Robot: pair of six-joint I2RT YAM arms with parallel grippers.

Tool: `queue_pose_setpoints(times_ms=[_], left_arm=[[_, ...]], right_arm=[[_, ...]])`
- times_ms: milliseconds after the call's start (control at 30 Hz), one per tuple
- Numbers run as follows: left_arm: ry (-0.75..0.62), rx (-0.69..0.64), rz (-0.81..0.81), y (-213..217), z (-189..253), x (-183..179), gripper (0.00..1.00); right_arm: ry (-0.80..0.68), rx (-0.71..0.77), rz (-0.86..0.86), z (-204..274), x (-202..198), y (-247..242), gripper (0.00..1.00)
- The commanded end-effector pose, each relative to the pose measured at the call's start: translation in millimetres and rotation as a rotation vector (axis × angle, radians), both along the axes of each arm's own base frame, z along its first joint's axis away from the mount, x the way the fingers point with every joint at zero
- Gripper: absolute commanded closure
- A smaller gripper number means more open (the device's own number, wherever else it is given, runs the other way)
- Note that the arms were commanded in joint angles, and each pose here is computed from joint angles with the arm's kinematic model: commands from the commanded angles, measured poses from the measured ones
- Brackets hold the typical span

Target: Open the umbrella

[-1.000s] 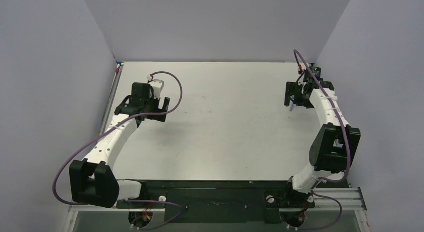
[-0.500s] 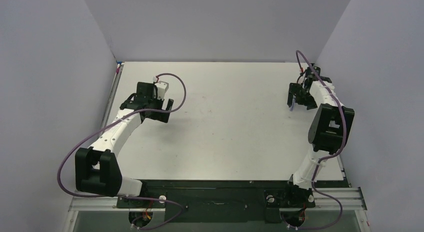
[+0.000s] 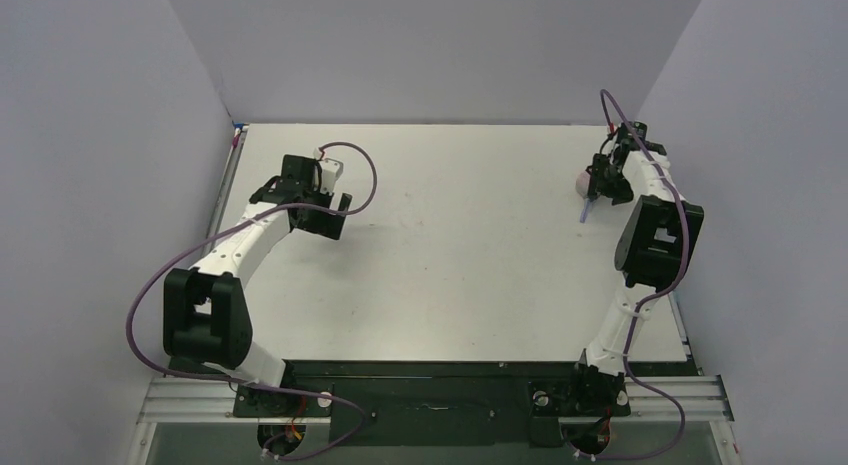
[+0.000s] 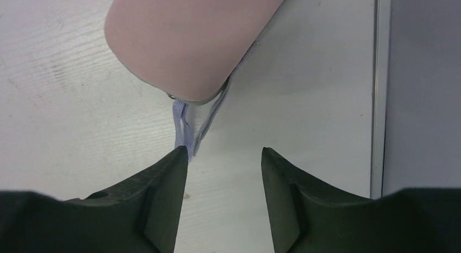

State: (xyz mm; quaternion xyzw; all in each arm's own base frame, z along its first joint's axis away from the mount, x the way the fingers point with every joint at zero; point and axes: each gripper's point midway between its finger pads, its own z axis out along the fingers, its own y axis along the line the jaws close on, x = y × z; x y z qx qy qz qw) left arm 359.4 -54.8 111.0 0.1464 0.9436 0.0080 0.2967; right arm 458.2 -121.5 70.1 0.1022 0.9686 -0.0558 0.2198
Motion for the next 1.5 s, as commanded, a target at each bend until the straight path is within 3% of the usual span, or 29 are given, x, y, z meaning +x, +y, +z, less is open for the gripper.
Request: queue_pose_setpoints(times_ms=[0, 367, 733, 933, 1300, 1400, 1467], left_arm=[[-0.050, -0.027, -0.020, -9, 18, 19, 0.03], [-0.004, -0.044, -0.039, -13, 14, 11, 0.03], [0.022, -0.038, -0.030, -10, 9, 0, 0.03], [0.019, -0.043, -0.026, -12, 9, 2, 0.03], [0.025, -0.023, -0.037, -10, 11, 1, 0.03], [0.022, -0.023, -0.036, -9, 14, 1, 0.03], [0.019, -0.025, -0.035, -8, 15, -2, 0.03]], right_arm=[[-0.017, -0.025, -0.024, 0, 10, -12, 0.54], [-0.011, -0.024, -0.032, -18, 24, -21, 0.59], [-0.046, 0.127, 0.018, -9, 15, 6, 0.51], [-0.050, 0.091, -0.028, -11, 18, -3, 0.49], [0.003, 0.058, -0.032, -37, 17, -11, 0.79], [0.023, 0.089, -0.001, -42, 10, -1, 1.00], [0.035, 0.123, 0.037, -41, 3, 14, 1.00]])
